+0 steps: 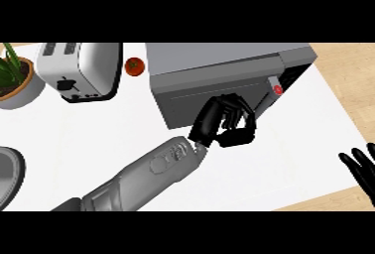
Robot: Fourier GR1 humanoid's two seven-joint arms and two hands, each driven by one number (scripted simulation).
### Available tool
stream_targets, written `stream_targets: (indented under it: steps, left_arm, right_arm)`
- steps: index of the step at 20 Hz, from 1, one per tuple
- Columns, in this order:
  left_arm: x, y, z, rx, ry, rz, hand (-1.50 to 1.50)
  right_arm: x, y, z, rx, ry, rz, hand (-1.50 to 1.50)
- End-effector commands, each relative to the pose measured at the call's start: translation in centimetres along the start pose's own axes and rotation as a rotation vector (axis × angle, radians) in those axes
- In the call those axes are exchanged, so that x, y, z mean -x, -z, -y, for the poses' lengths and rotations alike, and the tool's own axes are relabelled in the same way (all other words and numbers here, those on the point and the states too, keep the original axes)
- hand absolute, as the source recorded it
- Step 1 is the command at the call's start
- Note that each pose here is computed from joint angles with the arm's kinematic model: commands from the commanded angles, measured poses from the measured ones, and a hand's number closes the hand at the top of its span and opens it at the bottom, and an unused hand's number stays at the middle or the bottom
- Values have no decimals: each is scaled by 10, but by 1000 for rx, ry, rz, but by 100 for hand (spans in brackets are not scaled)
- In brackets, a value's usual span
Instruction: Pick up the milk, place it into the microwave and close the microwave
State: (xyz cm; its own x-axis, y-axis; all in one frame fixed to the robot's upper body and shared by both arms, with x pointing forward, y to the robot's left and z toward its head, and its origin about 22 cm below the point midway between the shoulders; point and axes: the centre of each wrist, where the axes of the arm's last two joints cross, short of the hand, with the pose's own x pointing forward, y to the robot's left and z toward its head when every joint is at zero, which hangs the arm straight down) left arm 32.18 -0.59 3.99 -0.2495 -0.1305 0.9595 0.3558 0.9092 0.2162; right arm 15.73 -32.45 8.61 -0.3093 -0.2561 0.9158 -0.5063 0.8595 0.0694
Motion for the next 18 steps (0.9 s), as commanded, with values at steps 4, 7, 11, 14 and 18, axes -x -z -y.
stream_targets:
  steps: [4,7,11,14,18]
  left_arm:
    - [-4,23,-16,-71,-54,-3,150]
    - [-7,28,-20,-104,-82,7,150]
    - [-4,26,-20,-109,-115,1,150]
    - [-2,27,-23,-116,-143,-16,150]
    - [0,28,-26,-162,-189,-43,150]
  right_arm:
    - [-10,8,0,-14,6,8,-150]
    - [-15,7,1,15,-1,12,-150]
    - [-19,8,4,8,-3,19,-150]
    - [-25,14,5,-3,-11,40,-150]
    - [-25,15,3,-12,14,48,-150]
